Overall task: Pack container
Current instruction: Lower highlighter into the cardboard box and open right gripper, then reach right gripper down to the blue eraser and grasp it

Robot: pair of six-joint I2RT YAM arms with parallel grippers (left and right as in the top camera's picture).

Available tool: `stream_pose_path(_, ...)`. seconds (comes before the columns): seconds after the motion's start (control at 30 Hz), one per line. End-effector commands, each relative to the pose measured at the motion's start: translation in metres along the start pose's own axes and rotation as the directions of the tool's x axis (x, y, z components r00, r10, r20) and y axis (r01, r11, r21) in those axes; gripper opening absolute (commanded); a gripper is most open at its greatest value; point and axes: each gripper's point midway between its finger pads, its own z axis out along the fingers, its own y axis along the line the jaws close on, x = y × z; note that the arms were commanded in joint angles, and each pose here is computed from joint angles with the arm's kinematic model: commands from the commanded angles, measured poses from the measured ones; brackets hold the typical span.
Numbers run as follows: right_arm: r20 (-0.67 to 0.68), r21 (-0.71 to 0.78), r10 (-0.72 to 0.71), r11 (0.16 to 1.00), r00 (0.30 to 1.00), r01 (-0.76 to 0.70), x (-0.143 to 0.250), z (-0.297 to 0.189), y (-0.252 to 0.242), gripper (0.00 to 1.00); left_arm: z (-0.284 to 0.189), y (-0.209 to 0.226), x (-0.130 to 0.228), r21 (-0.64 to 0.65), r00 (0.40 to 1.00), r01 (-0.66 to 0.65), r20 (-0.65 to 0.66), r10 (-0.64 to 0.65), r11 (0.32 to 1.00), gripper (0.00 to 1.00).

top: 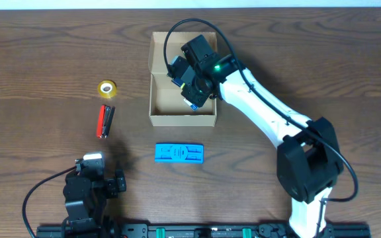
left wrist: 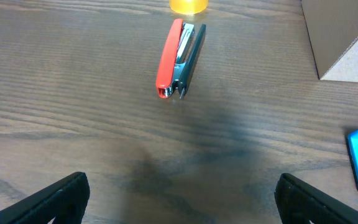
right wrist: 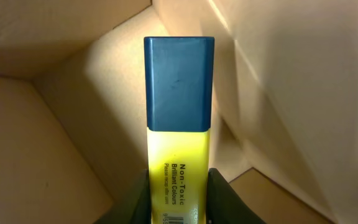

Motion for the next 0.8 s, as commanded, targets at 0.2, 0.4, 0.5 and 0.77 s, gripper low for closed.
stream_pose_path(0.2, 0.015, -0.006, -0.010, 1.000, 1.000, 0.010, -0.008, 0.007, 0.002, 0.50, 0.002, 0.001, 0.005, -0.006, 1.000, -0.016, -0.010, 0.015, 1.000, 0.95)
stream_pose_path(0.4, 0.084, 0.021, -0.017, 1.000, 0.996, 0.015, -0.028, -0.020, -0.003, 0.62, 0.002, 0.001, 0.005, -0.006, 1.000, -0.016, -0.010, 0.015, 1.000, 0.95)
stream_pose_path(0.5, 0.151, 0.017, -0.025, 1.000, 0.988, 0.023, -0.044, -0.055, -0.001, 0.65, 0.002, 0.001, 0.005, -0.006, 1.000, -0.016, -0.010, 0.015, 1.000, 0.95)
stream_pose_path(0.77, 0.199, -0.158, -0.115, 0.976, 0.973, 0.147, -0.024, -0.138, 0.048, 0.77, 0.002, 0.001, 0.005, -0.006, 1.000, -0.016, -0.010, 0.015, 1.000, 0.95)
